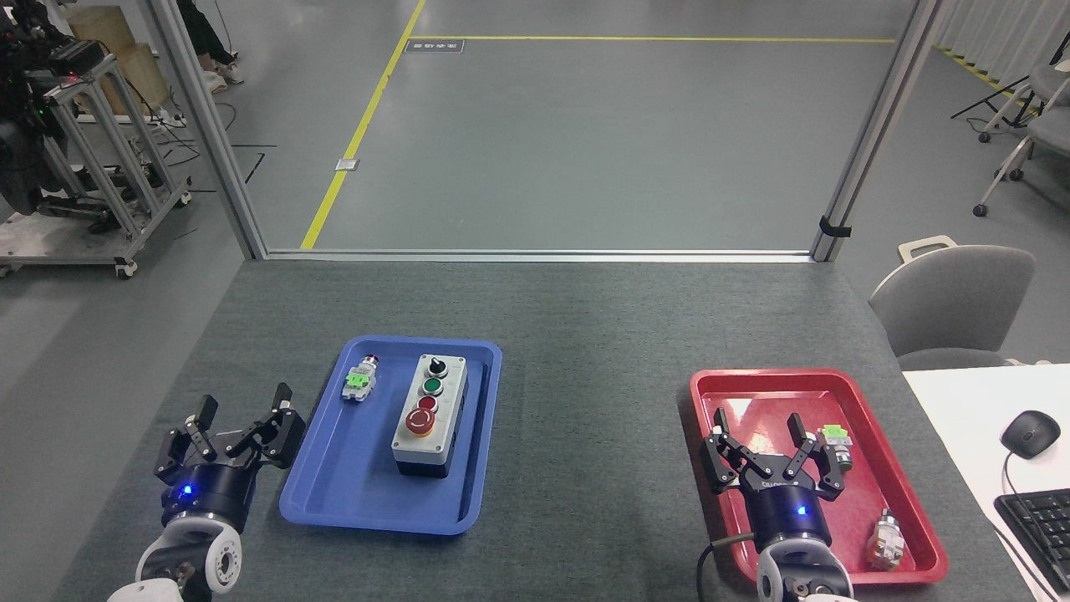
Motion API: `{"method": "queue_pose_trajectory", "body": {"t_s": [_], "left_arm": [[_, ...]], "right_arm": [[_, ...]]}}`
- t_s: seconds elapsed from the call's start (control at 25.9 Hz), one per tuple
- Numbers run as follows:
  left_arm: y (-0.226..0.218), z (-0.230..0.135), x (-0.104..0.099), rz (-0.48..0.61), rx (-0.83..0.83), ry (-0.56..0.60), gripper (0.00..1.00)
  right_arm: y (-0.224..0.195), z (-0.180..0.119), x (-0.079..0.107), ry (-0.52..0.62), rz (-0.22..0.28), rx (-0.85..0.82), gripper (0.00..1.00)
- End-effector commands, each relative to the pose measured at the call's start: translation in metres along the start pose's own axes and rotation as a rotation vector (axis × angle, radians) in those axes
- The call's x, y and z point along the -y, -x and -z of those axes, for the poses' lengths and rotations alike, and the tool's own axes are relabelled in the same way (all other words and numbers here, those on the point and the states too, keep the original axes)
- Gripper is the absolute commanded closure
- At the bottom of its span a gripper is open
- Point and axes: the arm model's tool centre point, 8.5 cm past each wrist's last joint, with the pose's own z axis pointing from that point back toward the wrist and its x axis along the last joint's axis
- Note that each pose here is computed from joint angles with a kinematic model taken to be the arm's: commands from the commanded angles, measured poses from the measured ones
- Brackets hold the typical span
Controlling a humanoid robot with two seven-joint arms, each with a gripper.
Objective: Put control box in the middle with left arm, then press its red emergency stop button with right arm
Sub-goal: 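Reach the left gripper forward and grasp the grey control box in the blue tray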
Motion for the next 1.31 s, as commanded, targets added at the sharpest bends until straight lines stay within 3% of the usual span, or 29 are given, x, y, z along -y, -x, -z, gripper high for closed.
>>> {"method": "queue_pose_trajectory", "body": {"t_s": [0.0, 0.31, 0.46, 0.62, 0.7, 0.81, 0.93, 1.01, 1.28], "left_arm": [[-0.001, -0.001, -0.001, -0.003, 0.001, -0.006, 0.00], [-0.018, -0.005, -0.021, -0.040, 0.045, -0.096, 0.00], [-0.051, -0.024, -0.023, -0.140, 0.123, -0.131, 0.00], [-0.079, -0.037, -0.004, -0.173, 0.184, -0.105, 0.00], [-0.095, -0.038, 0.017, -0.154, 0.199, -0.040, 0.00], [-0.118, -0.031, 0.053, -0.071, 0.186, 0.057, 0.00], [-0.139, -0.030, 0.085, 0.094, 0.172, 0.126, 0.00], [-0.148, -0.029, 0.091, 0.148, 0.175, 0.122, 0.00], [-0.154, -0.027, 0.099, 0.145, 0.176, 0.144, 0.00]], "right_arm": [[0.000, 0.000, 0.000, -0.002, 0.001, 0.001, 0.00], [0.001, 0.000, 0.000, -0.002, -0.002, 0.000, 0.00], [0.002, 0.000, 0.000, -0.002, -0.004, -0.002, 0.00], [0.001, 0.000, -0.001, -0.003, -0.003, 0.000, 0.00], [0.001, -0.001, -0.001, -0.003, -0.002, 0.000, 0.00], [0.001, 0.000, 0.000, -0.002, -0.002, 0.000, 0.00], [0.001, 0.001, 0.001, 0.000, -0.002, 0.000, 0.00], [0.001, 0.000, 0.001, 0.000, -0.002, -0.001, 0.00], [0.000, 0.001, 0.000, 0.000, 0.000, -0.001, 0.00]]}}
